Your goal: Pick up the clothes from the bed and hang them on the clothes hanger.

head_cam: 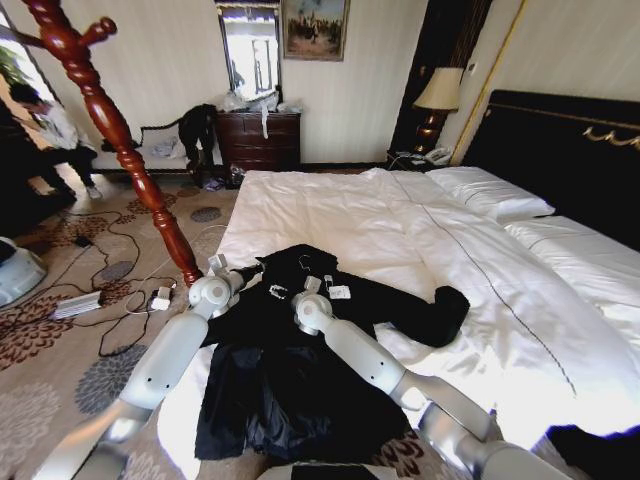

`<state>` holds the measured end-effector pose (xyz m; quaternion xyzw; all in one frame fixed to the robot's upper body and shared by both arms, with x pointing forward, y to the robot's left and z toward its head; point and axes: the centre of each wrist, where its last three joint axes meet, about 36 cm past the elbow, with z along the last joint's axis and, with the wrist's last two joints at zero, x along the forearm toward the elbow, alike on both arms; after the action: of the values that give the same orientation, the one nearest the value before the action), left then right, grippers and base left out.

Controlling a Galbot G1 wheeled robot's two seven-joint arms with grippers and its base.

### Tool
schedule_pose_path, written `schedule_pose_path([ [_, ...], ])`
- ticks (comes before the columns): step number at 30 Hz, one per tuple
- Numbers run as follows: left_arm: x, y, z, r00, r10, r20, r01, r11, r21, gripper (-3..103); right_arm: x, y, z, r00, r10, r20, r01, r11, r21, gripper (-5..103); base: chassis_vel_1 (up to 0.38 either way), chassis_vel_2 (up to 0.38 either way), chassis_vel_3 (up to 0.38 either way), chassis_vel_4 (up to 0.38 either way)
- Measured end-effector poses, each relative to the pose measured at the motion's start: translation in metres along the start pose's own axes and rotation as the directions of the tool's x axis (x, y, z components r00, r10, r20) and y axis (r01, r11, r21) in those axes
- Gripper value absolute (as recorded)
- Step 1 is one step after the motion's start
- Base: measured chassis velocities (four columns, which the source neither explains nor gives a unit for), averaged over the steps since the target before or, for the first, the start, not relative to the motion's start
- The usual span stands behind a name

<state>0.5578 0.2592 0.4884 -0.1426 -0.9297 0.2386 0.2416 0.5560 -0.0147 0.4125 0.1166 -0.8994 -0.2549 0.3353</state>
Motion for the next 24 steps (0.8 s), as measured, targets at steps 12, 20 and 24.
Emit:
schedule_pose_path([
  [12, -0.008, -0.01, 0.011, 0.992, 0.11, 0.06, -0.112, 0.993, 0.046, 0, -0.019, 0.012, -0.005, 0.998, -0.024, 0.057, 0.025, 0.999, -0.025, 100, 0.0, 0.0, 0.0, 0.0],
  [20, -0.008, -0.013, 0.014, 0.989, 0.131, 0.071, -0.134, 0.99, 0.05, 0, -0.021, 0.025, -0.003, 0.99, -0.095, 0.108, 0.101, 0.994, -0.051, 100, 0.0, 0.0, 0.0, 0.0],
  [24, -0.01, -0.01, 0.016, 0.99, 0.119, 0.074, -0.123, 0.991, 0.048, 0, -0.017, 0.022, 0.001, 0.988, -0.099, 0.116, 0.104, 0.994, -0.039, 100, 0.0, 0.0, 0.0, 0.0],
])
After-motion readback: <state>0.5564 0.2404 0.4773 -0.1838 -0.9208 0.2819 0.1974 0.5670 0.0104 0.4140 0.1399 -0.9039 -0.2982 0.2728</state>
